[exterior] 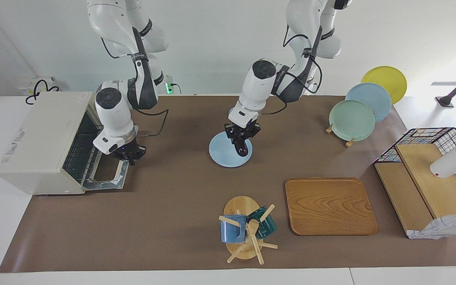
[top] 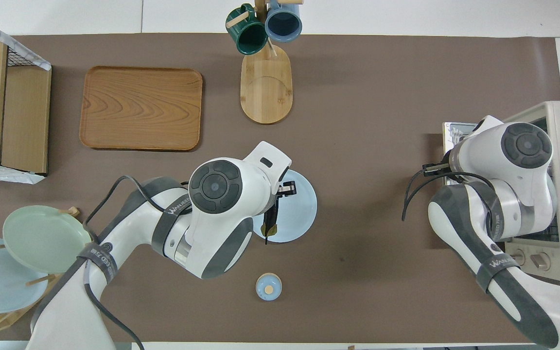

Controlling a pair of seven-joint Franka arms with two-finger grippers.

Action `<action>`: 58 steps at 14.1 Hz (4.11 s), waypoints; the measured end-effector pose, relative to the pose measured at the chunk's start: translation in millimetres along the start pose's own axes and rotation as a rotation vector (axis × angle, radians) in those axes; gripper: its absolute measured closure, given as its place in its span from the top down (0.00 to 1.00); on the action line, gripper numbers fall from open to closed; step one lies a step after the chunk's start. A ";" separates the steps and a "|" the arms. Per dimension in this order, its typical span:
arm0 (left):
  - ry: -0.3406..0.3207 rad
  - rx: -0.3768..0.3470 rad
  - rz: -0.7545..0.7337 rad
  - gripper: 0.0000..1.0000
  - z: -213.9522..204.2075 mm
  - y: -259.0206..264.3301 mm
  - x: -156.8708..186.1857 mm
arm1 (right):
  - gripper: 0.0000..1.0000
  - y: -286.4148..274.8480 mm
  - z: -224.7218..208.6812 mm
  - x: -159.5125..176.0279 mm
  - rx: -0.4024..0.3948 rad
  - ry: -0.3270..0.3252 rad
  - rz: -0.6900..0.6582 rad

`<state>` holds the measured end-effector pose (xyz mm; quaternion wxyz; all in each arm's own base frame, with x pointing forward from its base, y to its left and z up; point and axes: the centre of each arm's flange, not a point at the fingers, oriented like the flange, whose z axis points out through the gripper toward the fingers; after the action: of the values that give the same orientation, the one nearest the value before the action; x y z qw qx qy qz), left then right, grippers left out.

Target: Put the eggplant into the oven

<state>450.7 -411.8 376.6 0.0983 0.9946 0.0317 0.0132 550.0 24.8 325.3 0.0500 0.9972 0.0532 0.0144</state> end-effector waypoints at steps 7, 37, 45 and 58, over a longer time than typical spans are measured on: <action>-0.018 0.011 0.018 0.38 54.8 12.9 -14.0 | 0.01 -0.7 4.5 2.2 0.005 0.007 0.040; 0.067 0.066 -0.054 1.00 -237.1 -229.4 162.8 | 1.00 -415.9 -146.5 12.5 0.069 0.035 0.128; -0.039 0.174 0.057 1.00 -260.0 -249.1 118.4 | 0.76 -469.4 -51.0 -3.6 0.097 0.058 0.087; -0.035 0.173 0.094 1.00 -266.8 -255.0 118.9 | 0.12 -463.4 -28.2 -29.7 0.088 0.041 0.124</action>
<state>545.2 -102.5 590.4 0.0120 0.9998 -0.0159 -0.0025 471.0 482.8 305.7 0.0038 0.9993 -0.0072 0.0355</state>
